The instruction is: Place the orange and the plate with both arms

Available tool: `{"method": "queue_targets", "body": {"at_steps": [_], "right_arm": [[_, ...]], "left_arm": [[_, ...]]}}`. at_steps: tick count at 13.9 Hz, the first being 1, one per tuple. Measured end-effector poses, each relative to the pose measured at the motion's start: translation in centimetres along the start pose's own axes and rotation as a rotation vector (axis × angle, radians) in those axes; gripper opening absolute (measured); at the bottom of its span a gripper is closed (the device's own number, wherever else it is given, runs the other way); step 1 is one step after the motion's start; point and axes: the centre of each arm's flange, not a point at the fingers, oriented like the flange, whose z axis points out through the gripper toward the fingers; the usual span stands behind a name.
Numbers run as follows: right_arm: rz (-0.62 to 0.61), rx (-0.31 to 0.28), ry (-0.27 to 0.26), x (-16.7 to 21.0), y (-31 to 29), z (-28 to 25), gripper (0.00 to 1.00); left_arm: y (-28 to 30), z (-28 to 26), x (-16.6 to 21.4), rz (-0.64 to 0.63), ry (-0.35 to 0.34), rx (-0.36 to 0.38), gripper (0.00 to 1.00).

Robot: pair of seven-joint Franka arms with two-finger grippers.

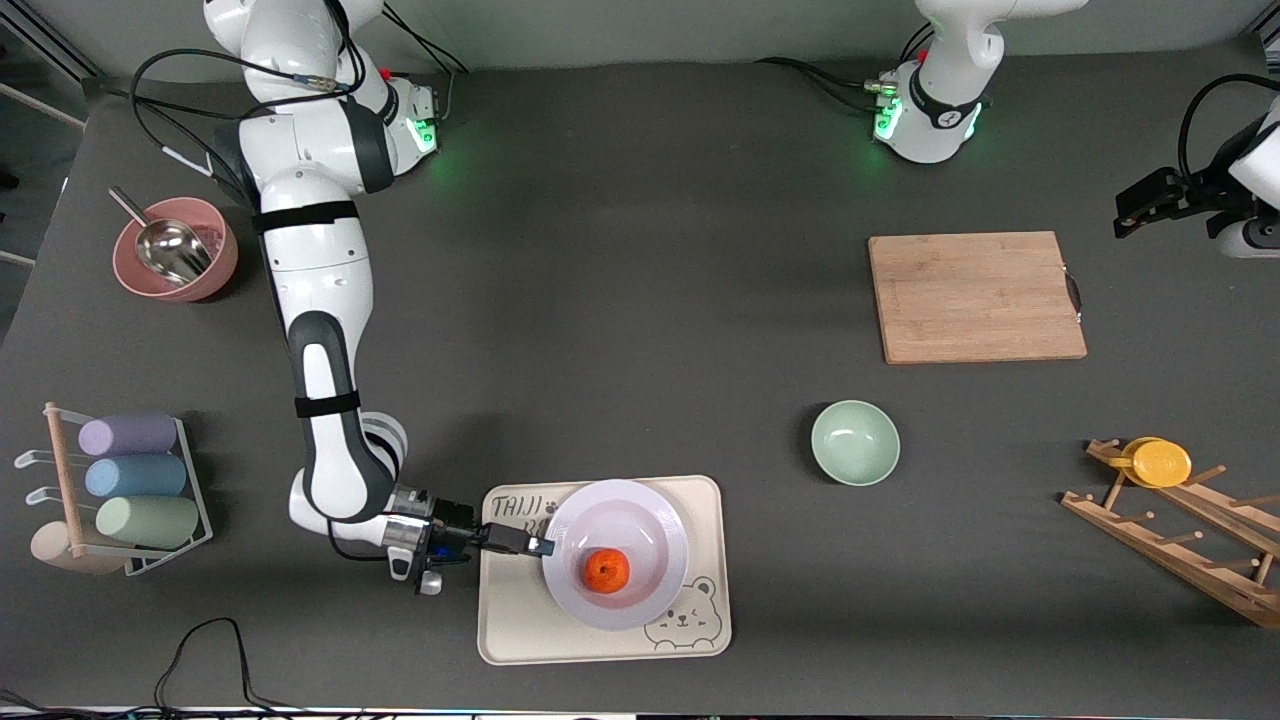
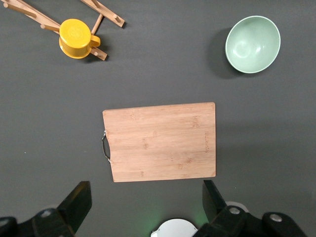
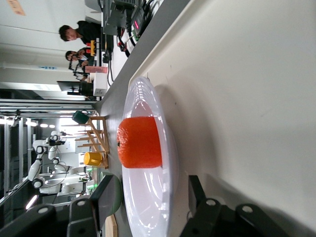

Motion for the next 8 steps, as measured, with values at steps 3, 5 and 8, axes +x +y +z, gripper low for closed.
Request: {"method": "queue_targets", "body": {"at_steps": [3,5,8], "right_arm": [[-0.032,-0.122,-0.025,2.2,-4.7,-3.1,0.71],[-0.116,-0.277,-0.061,3.2,-7.9,-5.8,0.73],[-0.224,-0.494,-0.142,3.5,-14.3,-9.8,0.85]], "left_arm": [[0.0,-0.3,-0.1,0.0,0.006,0.001,1.0],[0.0,-0.8,-0.4,0.0,0.017,0.001,1.0],[0.1,-2.0,-1.2,0.001,0.039,0.003,1.0]]}}
